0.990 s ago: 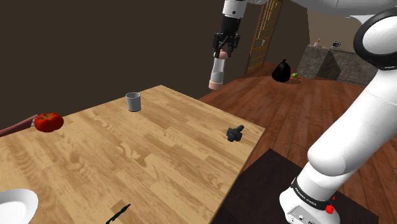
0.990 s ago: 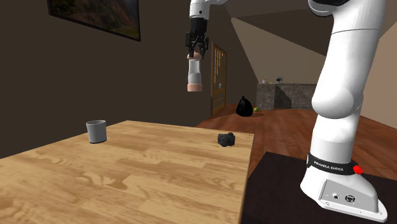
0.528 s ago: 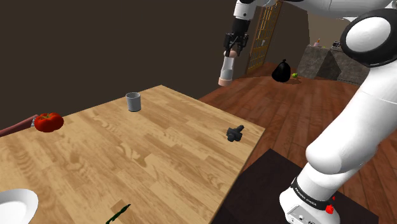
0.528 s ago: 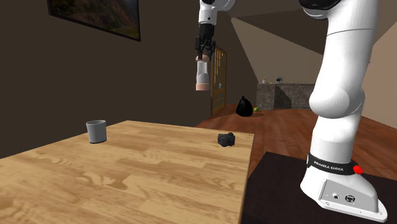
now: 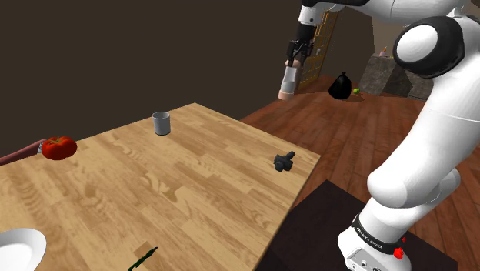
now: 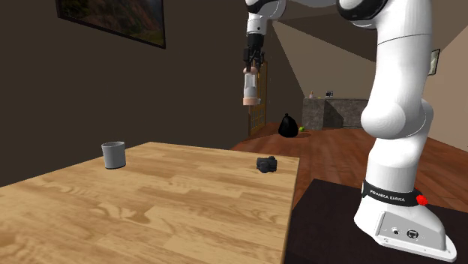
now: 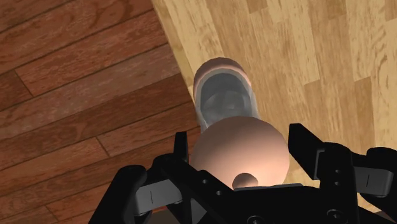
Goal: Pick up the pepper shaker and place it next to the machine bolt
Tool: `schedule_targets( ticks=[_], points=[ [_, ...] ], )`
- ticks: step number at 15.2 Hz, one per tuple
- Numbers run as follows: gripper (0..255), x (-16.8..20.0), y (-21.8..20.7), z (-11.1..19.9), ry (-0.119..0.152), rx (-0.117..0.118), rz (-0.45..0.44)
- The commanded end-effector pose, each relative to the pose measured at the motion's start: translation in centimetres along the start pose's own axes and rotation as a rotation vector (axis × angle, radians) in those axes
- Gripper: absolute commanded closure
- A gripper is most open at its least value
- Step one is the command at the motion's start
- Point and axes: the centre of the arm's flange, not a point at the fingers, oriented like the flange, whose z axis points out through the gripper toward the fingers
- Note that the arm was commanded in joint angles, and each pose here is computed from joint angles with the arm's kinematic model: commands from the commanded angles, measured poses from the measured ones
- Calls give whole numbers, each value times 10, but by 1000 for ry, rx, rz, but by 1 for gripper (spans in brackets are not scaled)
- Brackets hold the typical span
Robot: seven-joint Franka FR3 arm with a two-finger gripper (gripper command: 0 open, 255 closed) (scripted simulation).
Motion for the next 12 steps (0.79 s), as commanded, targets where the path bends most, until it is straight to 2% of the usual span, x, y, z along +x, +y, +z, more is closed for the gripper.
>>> schedule_targets(
  ticks=[1,12],
  points=[
    [255,2,16,7,0,-1,-1],
    [255,-3,16,64,0,-1,-1]
  ],
)
